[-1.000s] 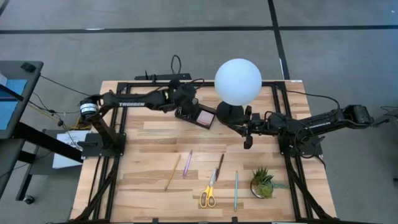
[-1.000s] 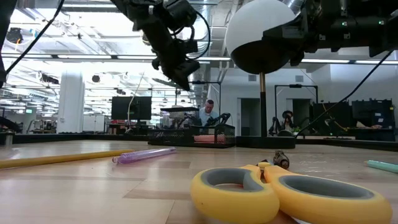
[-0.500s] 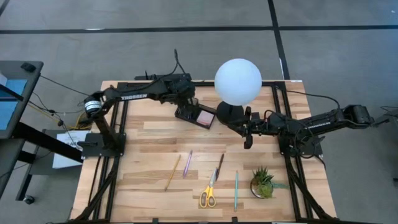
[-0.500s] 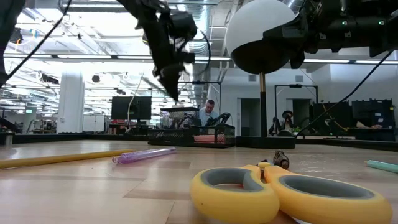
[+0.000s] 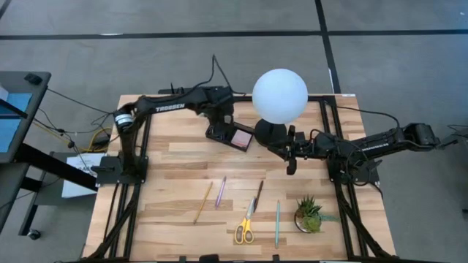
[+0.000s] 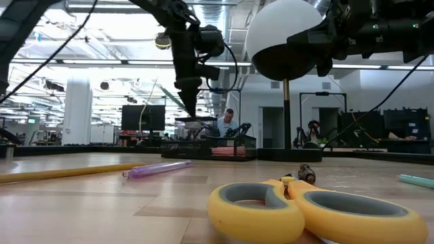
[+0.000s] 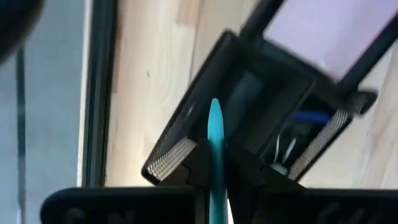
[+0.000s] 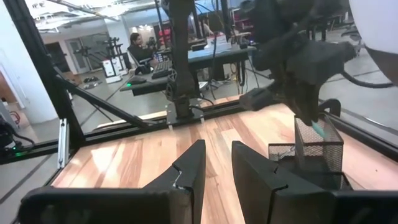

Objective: Pick and place office supplies into organizer
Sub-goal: Put the blue pen into the black desk organizer, then put the yellow pencil into the black desk organizer

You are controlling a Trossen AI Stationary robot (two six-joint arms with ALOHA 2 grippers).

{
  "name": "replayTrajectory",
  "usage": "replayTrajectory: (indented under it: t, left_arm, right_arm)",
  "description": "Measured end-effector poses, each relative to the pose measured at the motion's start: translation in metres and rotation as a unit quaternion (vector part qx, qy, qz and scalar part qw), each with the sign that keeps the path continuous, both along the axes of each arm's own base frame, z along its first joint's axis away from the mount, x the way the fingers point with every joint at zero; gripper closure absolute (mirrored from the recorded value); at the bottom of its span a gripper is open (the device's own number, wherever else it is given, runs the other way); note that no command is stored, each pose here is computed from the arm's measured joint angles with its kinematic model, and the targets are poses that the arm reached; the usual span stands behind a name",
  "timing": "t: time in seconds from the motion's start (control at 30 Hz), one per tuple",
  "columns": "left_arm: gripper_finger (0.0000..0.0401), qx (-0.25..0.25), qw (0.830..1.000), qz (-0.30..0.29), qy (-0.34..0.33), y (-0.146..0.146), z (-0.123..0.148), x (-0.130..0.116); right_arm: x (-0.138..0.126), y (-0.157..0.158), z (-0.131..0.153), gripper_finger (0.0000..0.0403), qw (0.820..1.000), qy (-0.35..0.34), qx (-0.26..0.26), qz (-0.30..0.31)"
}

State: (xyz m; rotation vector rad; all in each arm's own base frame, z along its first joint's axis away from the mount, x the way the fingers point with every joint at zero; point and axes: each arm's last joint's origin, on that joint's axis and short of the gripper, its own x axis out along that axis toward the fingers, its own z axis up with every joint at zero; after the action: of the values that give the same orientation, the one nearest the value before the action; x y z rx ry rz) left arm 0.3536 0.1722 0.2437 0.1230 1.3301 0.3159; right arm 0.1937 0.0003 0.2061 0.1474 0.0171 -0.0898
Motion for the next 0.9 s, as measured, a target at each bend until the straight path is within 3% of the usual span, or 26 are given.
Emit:
replayTrajectory:
  t: [0.2, 0.47, 0.67, 0.9]
  left_arm:
    - [0.0380, -0.016, 0.992, -0.058, 0.114, 0.011, -0.006, 0.016]
    - [0.0372, -0.021, 0.988, -0.068, 0.135, 0.021, -0.022, 0.041]
    - [0.0333, 0.023, 0.977, -0.118, 0.179, 0.009, -0.024, 0.048]
    - [0.0281, 0.040, 0.974, -0.116, 0.190, -0.006, -0.024, 0.053]
  right_arm:
    - [0.000, 0.000, 0.000, 0.0332, 1.000, 0.002, 0.000, 0.000]
    - [0.000, 0.000, -0.003, 0.0332, 1.000, 0.014, -0.001, 0.000]
    - [0.000, 0.000, -0.006, 0.0332, 1.000, 0.030, -0.002, 0.000]
    - [0.000, 0.000, -0.006, 0.0332, 1.000, 0.029, 0.000, 0.000]
